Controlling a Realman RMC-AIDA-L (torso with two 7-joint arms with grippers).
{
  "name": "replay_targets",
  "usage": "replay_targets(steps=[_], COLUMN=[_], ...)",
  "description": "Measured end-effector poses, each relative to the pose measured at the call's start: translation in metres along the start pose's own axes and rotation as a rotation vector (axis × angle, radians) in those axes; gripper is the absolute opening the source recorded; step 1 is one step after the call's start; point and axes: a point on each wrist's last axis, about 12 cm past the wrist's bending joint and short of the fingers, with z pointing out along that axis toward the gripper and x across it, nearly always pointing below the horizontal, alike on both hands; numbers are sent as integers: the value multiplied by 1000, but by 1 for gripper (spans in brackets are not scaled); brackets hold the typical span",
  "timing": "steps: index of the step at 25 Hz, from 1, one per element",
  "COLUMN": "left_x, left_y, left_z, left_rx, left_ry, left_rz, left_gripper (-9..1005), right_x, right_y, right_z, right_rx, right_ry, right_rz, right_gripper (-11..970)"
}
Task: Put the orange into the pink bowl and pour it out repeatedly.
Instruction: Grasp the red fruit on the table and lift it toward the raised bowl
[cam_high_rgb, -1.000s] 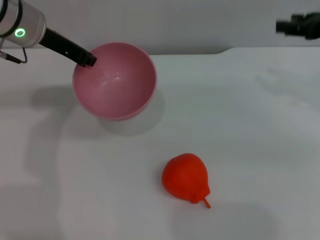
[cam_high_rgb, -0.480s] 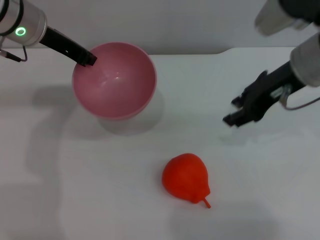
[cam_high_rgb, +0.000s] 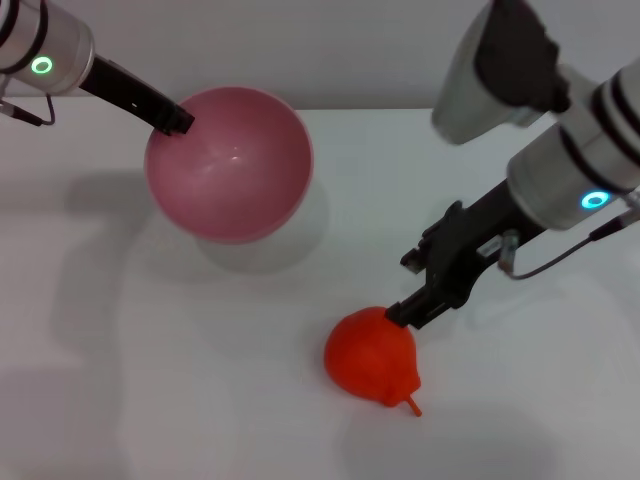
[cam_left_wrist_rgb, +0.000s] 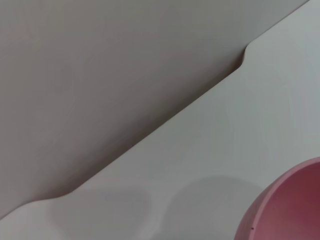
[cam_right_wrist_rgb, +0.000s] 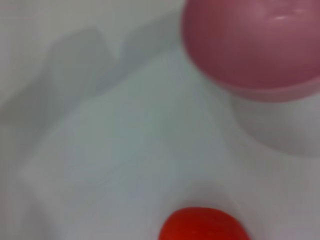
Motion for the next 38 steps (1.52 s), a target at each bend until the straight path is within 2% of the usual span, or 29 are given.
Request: replay_targets(steps=[3, 8, 16, 33, 38], left_x=[0, 1, -1, -5, -5], left_y=[-1, -2, -8, -8, -8], left_z=[0, 1, 5, 4, 4], left_rx=[3, 6, 12, 4, 4], left_ry=[1, 2, 15, 7, 7], left_rz=[0, -2, 21, 31, 33], left_gripper=[44, 44, 44, 43, 43], right_x=[-1, 4, 6, 5, 4], right_y=[2, 2, 1, 3, 3], right_z=[13, 35, 54, 66, 64], right_rx=[3, 8, 29, 7, 8], right_ry=[21, 54, 63, 81, 77], right_rz=[-12, -11, -17, -9, -9], right_gripper=[712, 715, 693, 641, 429])
